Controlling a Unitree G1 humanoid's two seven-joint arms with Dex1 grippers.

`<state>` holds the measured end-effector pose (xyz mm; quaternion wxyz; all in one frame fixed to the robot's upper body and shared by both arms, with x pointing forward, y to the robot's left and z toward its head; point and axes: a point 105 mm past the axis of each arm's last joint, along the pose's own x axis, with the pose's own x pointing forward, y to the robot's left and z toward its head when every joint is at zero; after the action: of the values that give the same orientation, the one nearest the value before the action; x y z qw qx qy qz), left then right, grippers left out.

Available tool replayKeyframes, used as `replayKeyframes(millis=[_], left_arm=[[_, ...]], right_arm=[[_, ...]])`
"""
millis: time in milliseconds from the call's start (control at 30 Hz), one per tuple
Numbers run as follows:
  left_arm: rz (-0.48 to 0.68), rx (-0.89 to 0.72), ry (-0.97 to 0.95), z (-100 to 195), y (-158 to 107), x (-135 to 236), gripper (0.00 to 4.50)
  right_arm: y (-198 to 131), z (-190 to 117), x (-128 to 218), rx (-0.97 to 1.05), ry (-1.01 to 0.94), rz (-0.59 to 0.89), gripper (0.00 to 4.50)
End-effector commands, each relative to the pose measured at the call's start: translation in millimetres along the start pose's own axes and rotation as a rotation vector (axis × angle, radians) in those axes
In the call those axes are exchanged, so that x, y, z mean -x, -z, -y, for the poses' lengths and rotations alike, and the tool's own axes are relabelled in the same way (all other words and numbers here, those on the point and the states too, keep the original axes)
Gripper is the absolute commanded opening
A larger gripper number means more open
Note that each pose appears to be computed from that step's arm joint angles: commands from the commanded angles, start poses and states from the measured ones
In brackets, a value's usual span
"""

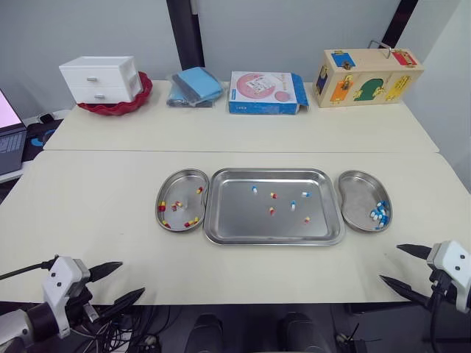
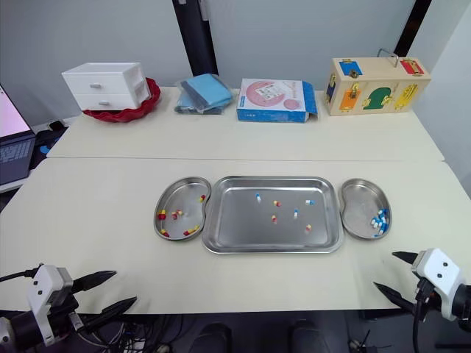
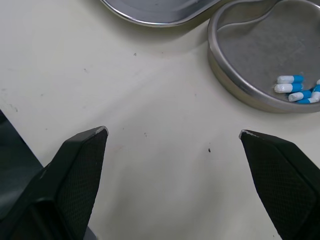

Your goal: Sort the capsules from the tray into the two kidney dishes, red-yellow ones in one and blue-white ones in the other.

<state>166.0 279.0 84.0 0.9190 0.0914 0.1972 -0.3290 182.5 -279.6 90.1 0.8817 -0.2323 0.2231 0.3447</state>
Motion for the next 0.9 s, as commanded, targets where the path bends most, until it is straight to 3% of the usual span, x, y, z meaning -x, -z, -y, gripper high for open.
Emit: replayKeyframes(millis=[33,267,367,633,900], left_arm=[[0.082,-0.038,0.044,11,-17,-11,4.5],[0.396,-0.05,0.165,46,-66,-64,4.5],[0.479,-0.04,0.2,56,-76,-78,4.5],[0.505,-0.04,0.197,63,-77,-95,4.5],[0.515,-0.051,0.176,63,-82,-103,4.5]], right_arm=[[-4,-6,4,0.035,-0.029,-0.002,4.46],[-16,-27,3,0.016,-0.086,0.029,4.46],[-26,-35,0,0.027,-0.102,0.067,4.46],[-50,-50,-17,0.039,-0.107,0.132,4.46],[-114,-45,-84,-0.008,-0.058,0.279,4.46]])
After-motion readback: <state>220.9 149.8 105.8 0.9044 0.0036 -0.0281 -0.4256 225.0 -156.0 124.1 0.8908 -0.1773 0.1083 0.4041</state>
